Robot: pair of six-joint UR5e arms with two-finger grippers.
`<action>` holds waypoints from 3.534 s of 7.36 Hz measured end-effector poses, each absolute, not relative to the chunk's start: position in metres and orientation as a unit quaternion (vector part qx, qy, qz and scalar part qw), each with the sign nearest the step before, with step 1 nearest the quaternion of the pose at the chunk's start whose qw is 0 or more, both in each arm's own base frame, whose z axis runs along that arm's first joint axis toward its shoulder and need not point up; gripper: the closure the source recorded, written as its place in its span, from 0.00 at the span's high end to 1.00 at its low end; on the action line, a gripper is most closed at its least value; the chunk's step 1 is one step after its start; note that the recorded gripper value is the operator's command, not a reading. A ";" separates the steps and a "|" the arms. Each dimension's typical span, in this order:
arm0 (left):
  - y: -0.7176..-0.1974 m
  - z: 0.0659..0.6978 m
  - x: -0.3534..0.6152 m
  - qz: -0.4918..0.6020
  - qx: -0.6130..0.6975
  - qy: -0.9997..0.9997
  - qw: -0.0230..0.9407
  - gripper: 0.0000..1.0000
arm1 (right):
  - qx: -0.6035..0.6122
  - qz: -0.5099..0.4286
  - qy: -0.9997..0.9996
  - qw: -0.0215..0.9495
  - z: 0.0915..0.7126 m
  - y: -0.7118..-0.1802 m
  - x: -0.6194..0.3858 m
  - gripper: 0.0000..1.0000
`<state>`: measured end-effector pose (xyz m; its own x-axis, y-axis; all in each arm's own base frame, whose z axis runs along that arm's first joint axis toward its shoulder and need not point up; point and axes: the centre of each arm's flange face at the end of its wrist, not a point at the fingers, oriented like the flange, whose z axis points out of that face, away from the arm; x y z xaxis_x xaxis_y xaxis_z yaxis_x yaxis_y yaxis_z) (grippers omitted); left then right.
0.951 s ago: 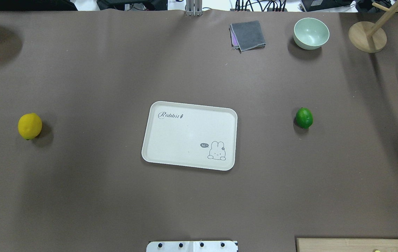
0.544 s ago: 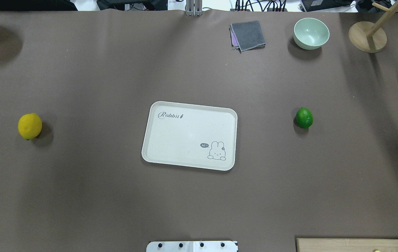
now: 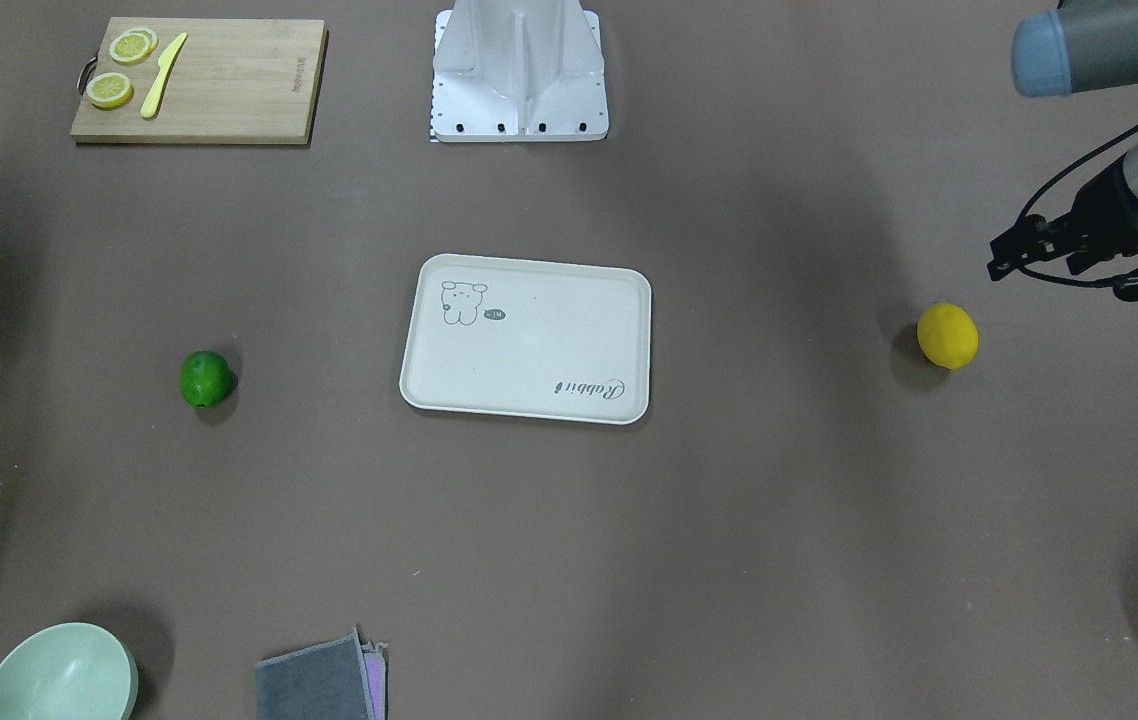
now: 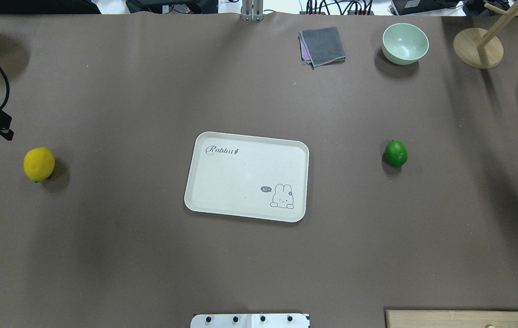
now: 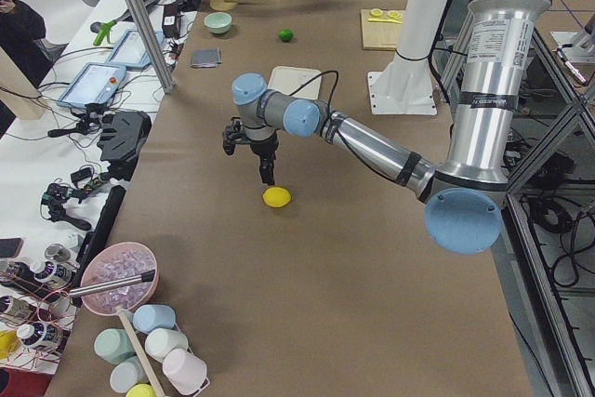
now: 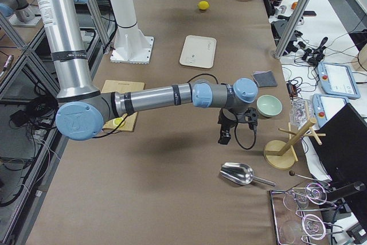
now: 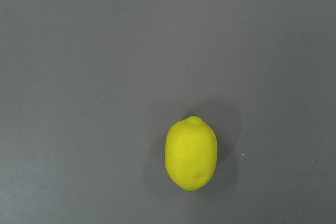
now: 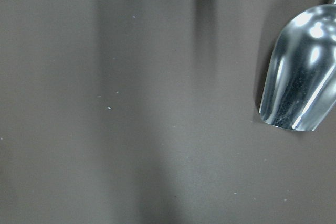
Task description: Place all lemons on tray
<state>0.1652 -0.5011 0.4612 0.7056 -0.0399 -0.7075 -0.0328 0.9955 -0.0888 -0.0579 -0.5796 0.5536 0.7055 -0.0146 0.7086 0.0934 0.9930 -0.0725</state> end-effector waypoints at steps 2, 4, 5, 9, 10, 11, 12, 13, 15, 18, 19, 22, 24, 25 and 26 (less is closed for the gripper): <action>-0.507 0.487 0.185 0.007 -0.039 0.392 0.919 0.97 | -0.062 -0.021 -0.384 0.921 0.512 -0.597 -0.118 0.99; -0.509 0.508 0.203 0.012 -0.045 0.385 0.922 0.97 | -0.072 -0.028 -0.386 0.919 0.482 -0.603 -0.172 0.99; -0.509 0.518 0.214 0.009 -0.046 0.380 0.924 0.97 | -0.075 -0.041 -0.389 0.917 0.470 -0.603 -0.197 0.99; -0.511 0.557 0.252 -0.013 -0.046 0.391 0.919 0.95 | -0.102 -0.098 -0.400 0.905 0.437 -0.614 -0.297 0.99; -0.512 0.557 0.256 -0.016 -0.048 0.392 0.919 0.86 | -0.113 -0.106 -0.401 0.903 0.437 -0.614 -0.315 0.99; -0.512 0.557 0.258 -0.018 -0.049 0.392 0.919 0.76 | -0.125 -0.109 -0.402 0.900 0.441 -0.614 -0.327 0.99; -0.512 0.557 0.259 -0.019 -0.050 0.392 0.918 0.46 | -0.137 -0.110 -0.402 0.899 0.448 -0.612 -0.336 0.98; -0.512 0.556 0.259 -0.020 -0.050 0.393 0.918 0.00 | -0.148 -0.114 -0.400 0.898 0.455 -0.607 -0.345 0.98; -0.511 0.553 0.259 -0.020 -0.049 0.394 0.917 0.00 | -0.166 -0.115 -0.396 0.896 0.464 -0.599 -0.360 0.96; -0.509 0.547 0.257 -0.014 -0.055 0.404 0.913 0.00 | -0.182 -0.107 -0.395 0.894 0.472 -0.597 -0.362 0.90; -0.512 0.545 0.249 -0.015 -0.064 0.412 0.909 0.00 | -0.190 -0.104 -0.392 0.894 0.475 -0.595 -0.363 0.89; -0.551 0.512 0.190 -0.009 -0.075 0.412 0.908 0.00 | -0.202 -0.107 -0.385 0.894 0.479 -0.589 -0.373 0.77; -0.593 0.456 0.161 -0.001 -0.083 0.399 0.913 0.00 | -0.210 -0.112 -0.381 0.893 0.482 -0.584 -0.381 0.23; -0.607 0.426 0.158 -0.003 -0.087 0.396 0.914 0.00 | -0.218 -0.110 -0.383 0.891 0.482 -0.583 -0.382 0.17; -0.618 0.398 0.161 -0.007 -0.090 0.395 0.914 0.00 | -0.227 -0.106 -0.388 0.887 0.481 -0.583 -0.381 0.14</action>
<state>0.1607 -0.6182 0.3977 0.6883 -0.0842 -0.7205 -0.0584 0.9836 -0.1707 -0.3812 -0.5827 0.4807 0.6769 -0.0118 0.7360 0.3635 0.8748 -0.3202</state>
